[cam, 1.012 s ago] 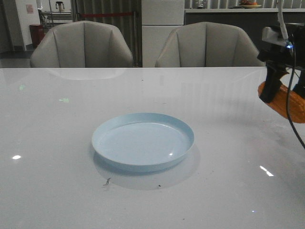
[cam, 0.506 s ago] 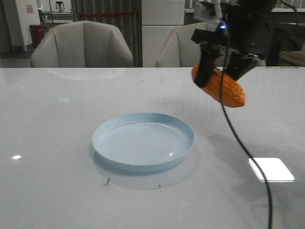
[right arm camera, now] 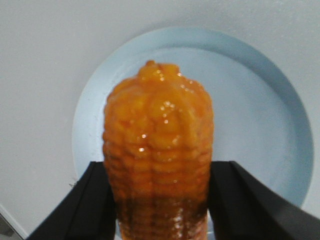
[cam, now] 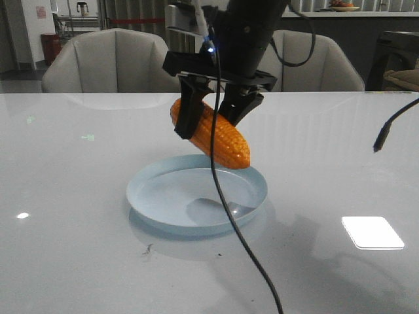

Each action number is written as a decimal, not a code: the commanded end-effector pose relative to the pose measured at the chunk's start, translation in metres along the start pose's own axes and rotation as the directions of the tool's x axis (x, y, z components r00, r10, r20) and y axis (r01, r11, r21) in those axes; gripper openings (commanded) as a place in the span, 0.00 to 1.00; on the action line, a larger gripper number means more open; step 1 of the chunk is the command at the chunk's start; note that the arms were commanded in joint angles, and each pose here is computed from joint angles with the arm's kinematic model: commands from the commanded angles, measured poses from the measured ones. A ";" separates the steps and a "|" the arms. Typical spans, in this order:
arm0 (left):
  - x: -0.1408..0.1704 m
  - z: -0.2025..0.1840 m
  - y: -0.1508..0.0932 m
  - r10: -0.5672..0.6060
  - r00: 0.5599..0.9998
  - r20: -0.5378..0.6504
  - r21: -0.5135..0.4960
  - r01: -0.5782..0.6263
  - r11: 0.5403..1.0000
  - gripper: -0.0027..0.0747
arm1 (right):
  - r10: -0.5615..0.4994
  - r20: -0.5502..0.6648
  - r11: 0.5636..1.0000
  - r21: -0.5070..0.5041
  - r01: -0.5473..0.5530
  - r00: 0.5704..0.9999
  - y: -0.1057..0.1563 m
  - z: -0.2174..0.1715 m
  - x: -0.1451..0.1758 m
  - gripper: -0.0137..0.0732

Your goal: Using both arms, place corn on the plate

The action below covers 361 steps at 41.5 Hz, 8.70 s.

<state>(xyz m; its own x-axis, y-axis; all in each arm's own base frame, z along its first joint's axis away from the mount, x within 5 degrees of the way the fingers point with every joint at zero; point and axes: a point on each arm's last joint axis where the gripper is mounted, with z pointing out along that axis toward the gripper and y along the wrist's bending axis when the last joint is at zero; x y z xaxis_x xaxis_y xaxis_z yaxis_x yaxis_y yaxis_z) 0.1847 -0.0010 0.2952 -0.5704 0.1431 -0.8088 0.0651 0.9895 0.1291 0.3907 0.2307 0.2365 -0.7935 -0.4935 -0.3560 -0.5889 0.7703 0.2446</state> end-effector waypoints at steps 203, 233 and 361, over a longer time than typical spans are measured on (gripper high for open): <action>-0.014 -0.094 0.001 -0.089 0.881 0.464 0.028 0.086 0.996 0.29 | 0.027 0.680 0.805 0.419 -0.419 0.733 0.013 -0.219 0.304 0.88; 0.109 -0.081 -0.017 -0.102 0.752 0.651 0.059 0.083 0.995 0.15 | 0.027 0.680 0.805 0.419 -0.419 0.733 0.013 -0.219 0.304 0.88; 0.144 -0.048 -0.024 -0.097 0.767 0.634 0.069 0.069 0.995 0.15 | -0.033 0.946 0.859 0.192 -0.474 0.324 0.018 -0.105 0.391 0.22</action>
<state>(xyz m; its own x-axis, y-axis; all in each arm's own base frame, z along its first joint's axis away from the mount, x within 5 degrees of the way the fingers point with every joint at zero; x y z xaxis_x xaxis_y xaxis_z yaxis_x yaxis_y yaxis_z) 0.0602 -0.0047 0.2083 0.0384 0.0431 -0.9983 0.0754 0.9961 0.0460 0.0538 0.0122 0.1813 -0.1986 0.1697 -0.9653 -0.1099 0.9748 0.1940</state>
